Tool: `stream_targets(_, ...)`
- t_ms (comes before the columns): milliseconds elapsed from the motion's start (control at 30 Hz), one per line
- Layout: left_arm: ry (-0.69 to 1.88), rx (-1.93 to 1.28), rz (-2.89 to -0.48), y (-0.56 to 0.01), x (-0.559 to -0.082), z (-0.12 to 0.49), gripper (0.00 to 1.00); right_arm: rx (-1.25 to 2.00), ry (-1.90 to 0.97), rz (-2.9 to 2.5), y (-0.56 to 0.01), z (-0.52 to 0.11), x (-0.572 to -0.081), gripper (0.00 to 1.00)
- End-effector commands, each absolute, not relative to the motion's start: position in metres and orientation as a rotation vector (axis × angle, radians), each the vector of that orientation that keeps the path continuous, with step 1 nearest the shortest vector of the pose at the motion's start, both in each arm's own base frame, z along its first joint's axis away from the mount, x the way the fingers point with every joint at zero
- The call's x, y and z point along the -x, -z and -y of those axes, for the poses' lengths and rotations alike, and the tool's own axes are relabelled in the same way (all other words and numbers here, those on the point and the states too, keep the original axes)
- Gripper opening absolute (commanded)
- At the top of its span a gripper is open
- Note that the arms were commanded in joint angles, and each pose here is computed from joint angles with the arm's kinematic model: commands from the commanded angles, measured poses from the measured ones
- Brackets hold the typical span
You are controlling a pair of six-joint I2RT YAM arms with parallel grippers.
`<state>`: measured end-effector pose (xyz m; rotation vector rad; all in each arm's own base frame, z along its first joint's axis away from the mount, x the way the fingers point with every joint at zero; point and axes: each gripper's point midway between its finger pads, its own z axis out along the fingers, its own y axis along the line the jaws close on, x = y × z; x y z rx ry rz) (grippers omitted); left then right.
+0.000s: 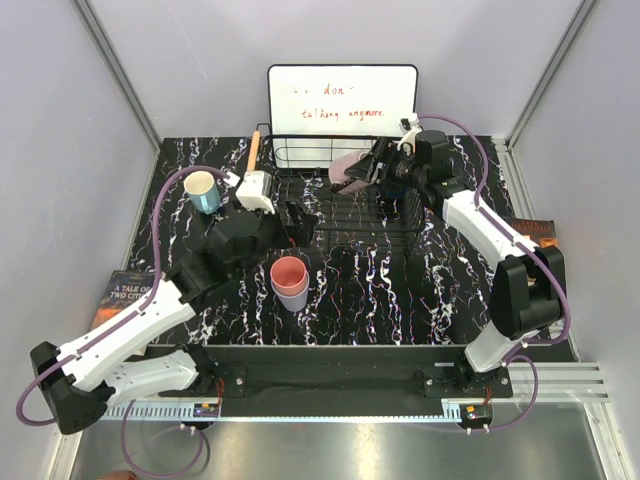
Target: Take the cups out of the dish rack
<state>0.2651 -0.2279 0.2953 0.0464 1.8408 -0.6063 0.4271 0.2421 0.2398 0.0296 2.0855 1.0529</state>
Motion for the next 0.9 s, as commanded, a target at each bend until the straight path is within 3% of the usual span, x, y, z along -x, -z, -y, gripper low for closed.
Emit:
stream_targets(0, 0.707, -0.021, -1.751, -0.315, -0.273, 0.241, 0.99, 0.092, -1.221, -1.784, -0.324, -0.255, -0.424, 0.0)
stream_targets(533, 1.125, 0.221, -1.524, -0.328, -0.317, 0.213, 0.99, 0.153, -1.692, -1.442, -0.365, -0.24, -0.357, 0.0)
stream_targets(867, 1.376, 0.04, -1.451, -0.351, -0.304, 0.247, 0.99, 0.138, -1.677, -1.488, -0.342, -0.234, -0.319, 0.0)
